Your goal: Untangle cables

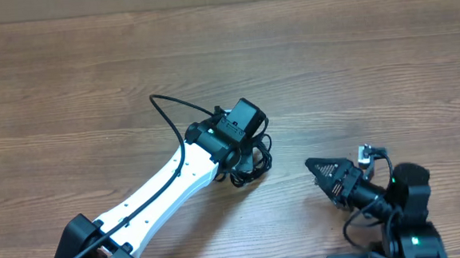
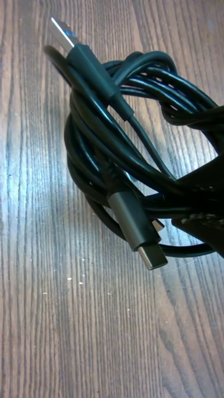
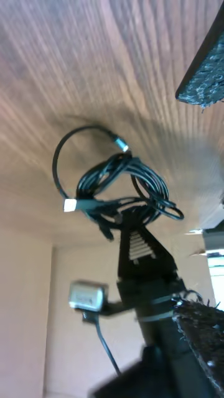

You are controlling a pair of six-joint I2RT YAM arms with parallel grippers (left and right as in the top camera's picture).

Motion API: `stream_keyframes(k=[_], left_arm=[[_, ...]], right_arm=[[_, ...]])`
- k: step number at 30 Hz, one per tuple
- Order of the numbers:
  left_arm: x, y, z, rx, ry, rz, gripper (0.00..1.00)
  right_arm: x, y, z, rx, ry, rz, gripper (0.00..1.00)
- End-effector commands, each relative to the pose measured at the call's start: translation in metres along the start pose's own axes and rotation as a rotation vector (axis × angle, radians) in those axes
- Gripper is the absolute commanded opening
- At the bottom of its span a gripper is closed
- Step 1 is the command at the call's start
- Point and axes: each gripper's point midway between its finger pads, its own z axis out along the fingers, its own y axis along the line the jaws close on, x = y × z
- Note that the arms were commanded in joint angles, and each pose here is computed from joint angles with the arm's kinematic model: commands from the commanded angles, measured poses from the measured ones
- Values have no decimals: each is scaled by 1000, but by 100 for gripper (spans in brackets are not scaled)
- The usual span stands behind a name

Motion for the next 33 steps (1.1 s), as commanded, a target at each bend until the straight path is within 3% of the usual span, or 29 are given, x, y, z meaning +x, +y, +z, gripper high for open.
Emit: stream_keyframes(k=[1,11,16,20,24,28,33], left_arm=[[-4,-2,-8,22,-21,13,4],[-5,-2,-8,22,-24,49,4],[-5,-3,-8,23,-26,122,4],[-9,-7,-8,39,-41,125,4],[-6,-27,-10,150,-23,212,4],[-4,-48,-15,262,-10,235,4],[-2,-72,-23,400,5,247,4]], right_arm=[[-4,3,7,13,55,36,100],[5,-21,21,68,177,169,100],[21,-33,25,120,244,231,88],[29,-35,29,147,273,303,86],[36,-32,31,158,297,362,83],[37,-21,38,136,303,393,73],[21,-13,53,139,188,406,68]])
